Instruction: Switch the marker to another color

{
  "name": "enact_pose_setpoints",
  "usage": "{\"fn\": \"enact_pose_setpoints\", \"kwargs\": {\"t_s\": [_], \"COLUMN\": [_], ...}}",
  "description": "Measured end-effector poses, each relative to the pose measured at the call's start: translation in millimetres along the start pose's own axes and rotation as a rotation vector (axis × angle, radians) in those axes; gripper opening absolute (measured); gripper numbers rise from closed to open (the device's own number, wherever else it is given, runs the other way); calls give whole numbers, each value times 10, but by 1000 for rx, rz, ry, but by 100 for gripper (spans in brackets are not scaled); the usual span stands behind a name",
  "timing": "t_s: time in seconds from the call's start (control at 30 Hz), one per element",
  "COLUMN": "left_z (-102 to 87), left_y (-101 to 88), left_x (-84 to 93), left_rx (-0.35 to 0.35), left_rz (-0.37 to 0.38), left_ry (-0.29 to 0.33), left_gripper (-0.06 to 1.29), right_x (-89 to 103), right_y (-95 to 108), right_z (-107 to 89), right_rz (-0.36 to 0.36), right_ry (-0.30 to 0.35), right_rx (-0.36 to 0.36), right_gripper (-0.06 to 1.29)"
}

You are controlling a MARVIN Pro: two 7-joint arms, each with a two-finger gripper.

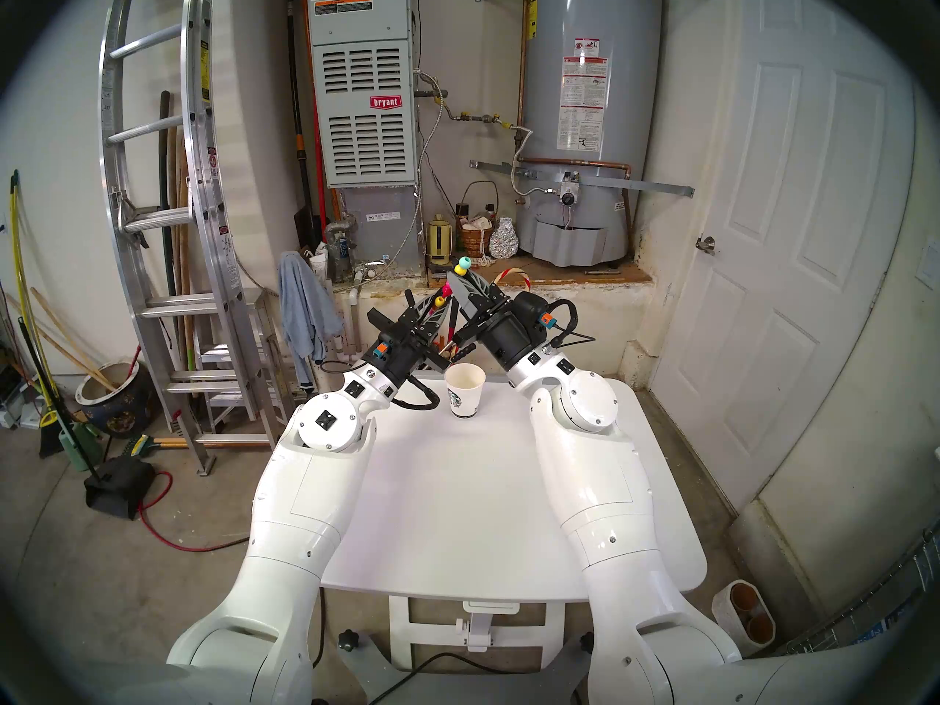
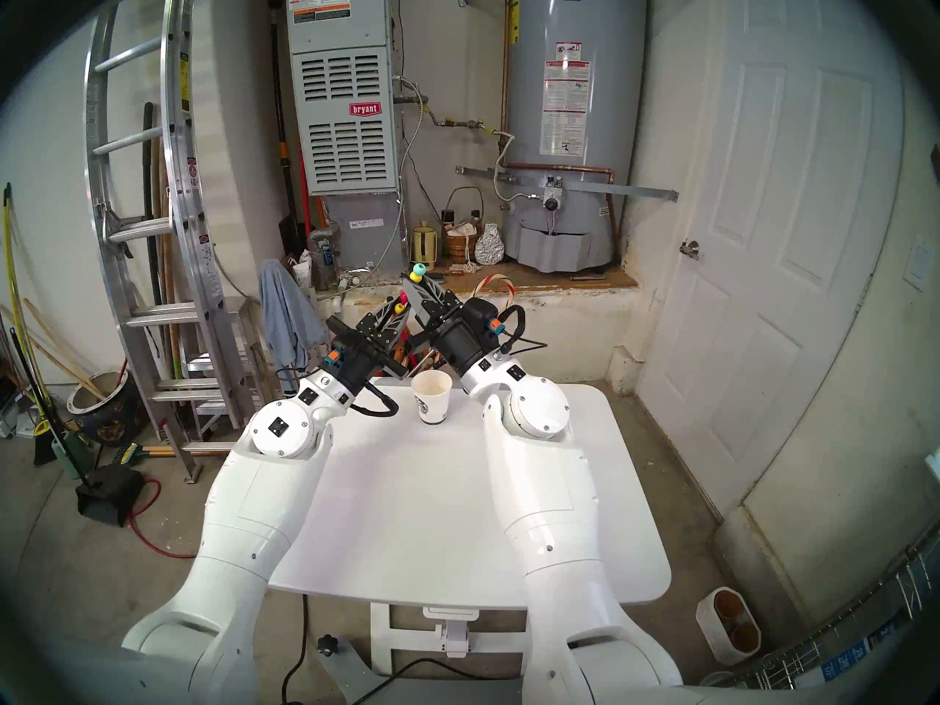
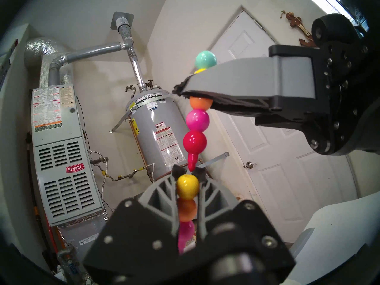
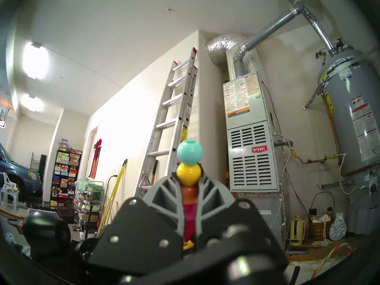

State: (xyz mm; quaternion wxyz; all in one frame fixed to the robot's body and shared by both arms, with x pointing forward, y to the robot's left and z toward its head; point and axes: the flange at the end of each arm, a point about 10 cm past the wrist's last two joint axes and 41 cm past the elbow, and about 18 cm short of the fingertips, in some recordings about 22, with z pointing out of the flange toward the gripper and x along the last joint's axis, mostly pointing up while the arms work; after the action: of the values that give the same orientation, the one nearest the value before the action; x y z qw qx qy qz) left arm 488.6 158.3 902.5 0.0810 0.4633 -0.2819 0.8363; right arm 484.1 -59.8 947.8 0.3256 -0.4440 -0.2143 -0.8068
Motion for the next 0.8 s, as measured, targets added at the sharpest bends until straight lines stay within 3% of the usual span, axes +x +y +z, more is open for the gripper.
{"fn": "enact_pose_setpoints", "kwargs": {"t_s": [0.8], "left_z": [15], "left_y": [27], "left_x": [10], "left_rx": [-13], "left_rz": [-10], "left_ry": [6], "left_gripper": [12], "right_x": [2], "right_y": [-3], "right_z": [-2], "right_rz": [6], "right_ry": [3], "right_rx": [0], "right_gripper": [5]}}
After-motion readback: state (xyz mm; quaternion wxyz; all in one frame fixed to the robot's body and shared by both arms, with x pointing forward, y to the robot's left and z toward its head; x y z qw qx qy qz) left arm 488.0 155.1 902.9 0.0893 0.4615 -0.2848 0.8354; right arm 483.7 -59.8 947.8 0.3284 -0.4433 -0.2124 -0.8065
